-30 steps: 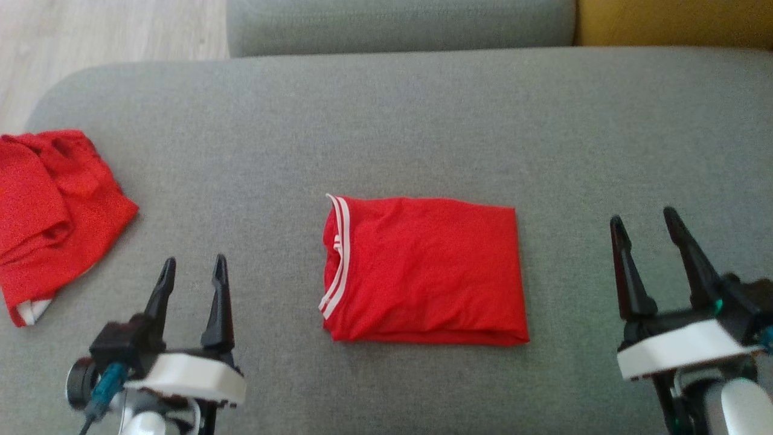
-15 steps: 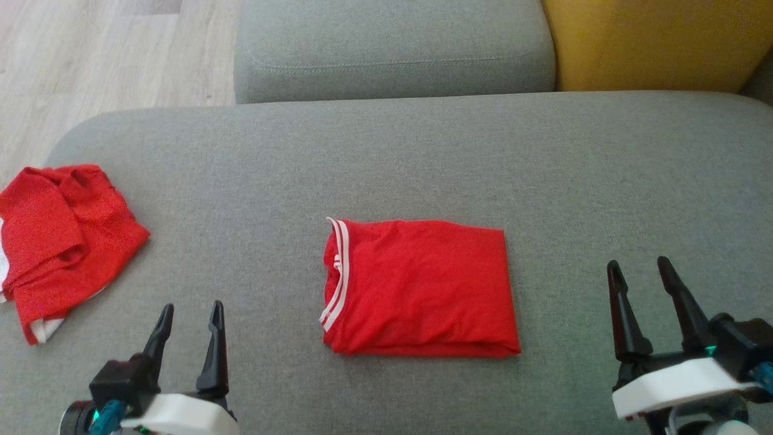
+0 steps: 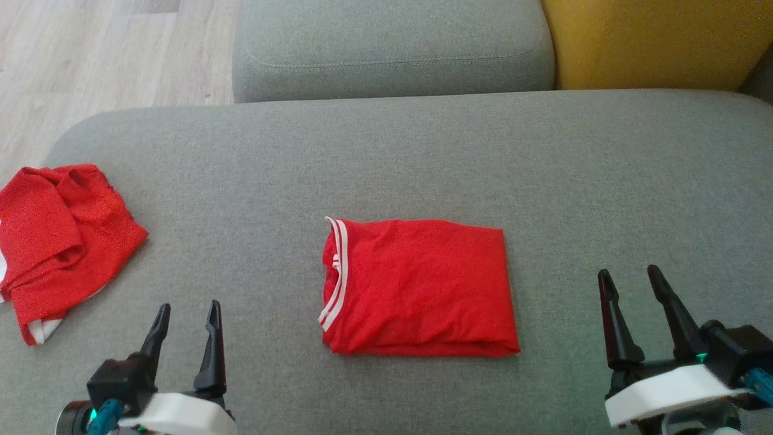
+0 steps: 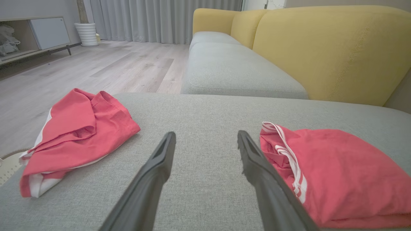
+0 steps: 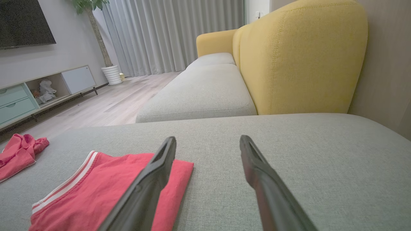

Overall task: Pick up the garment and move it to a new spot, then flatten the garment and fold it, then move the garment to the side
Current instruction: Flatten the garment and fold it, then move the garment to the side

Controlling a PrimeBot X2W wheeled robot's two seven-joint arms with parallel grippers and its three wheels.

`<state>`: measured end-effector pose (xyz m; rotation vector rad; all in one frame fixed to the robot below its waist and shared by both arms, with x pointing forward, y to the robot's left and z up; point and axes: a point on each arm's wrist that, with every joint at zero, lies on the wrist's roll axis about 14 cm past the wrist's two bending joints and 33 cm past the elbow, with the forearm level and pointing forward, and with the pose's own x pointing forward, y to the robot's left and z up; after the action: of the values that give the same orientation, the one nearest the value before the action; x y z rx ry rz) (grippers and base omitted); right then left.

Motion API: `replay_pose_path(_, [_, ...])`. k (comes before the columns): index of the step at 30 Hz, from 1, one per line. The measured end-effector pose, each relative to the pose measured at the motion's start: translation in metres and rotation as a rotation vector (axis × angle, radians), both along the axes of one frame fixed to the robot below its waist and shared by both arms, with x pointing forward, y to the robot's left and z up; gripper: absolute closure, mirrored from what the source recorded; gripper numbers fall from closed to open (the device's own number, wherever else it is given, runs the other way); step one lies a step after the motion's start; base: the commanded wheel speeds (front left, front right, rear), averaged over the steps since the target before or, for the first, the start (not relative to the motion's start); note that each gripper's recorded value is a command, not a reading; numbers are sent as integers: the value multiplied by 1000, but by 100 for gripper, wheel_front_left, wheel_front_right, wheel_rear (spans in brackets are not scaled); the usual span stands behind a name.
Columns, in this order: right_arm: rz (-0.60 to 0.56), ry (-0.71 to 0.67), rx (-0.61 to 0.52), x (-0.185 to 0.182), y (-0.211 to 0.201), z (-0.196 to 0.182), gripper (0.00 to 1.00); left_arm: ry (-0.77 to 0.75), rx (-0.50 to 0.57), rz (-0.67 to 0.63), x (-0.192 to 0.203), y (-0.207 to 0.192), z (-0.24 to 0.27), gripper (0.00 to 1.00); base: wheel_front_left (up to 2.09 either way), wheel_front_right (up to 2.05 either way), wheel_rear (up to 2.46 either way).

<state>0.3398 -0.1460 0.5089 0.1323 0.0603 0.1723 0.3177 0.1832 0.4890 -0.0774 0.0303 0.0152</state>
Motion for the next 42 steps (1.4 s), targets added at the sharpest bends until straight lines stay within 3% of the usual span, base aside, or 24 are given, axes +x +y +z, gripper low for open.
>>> replay_pose_path(17, [15, 49, -17, 7, 3, -15, 0, 30, -2, -3, 6, -2, -7, 0, 0, 0, 0])
replay_pose_path(25, [98, 148, -43, 50, 25, -49, 0, -21, -19, -28, 42, -10, 4, 0, 0, 0, 0])
replay_pose_path(30, [174, 295, -60, 62, 49, -91, 0, -19, -24, 2, 51, -3, -2, 0, 0, 0, 0])
replay_pose_path(35, [260, 512, -74, 42, 75, -140, 0, 5, -32, 51, 50, 7, -11, 0, 0, 0, 0])
replay_pose_path(39, [264, 536, -70, 42, 76, -144, 1, -12, -19, 59, 56, 11, -7, 0, 0, 0, 0])
replay_pose_path(40, [263, 539, -69, 42, 76, -144, 60, -18, -19, 64, 58, 12, -5, 0, 0, 0, 0])
replay_pose_path(41, [263, 542, -66, 42, 76, -144, 100, -26, -17, 68, 59, 13, -3, 0, 0, 0, 0])
replay_pose_path(42, [263, 542, -62, 42, 76, -144, 100, -31, -17, 67, 60, 13, -2, 0, 0, 0, 0])
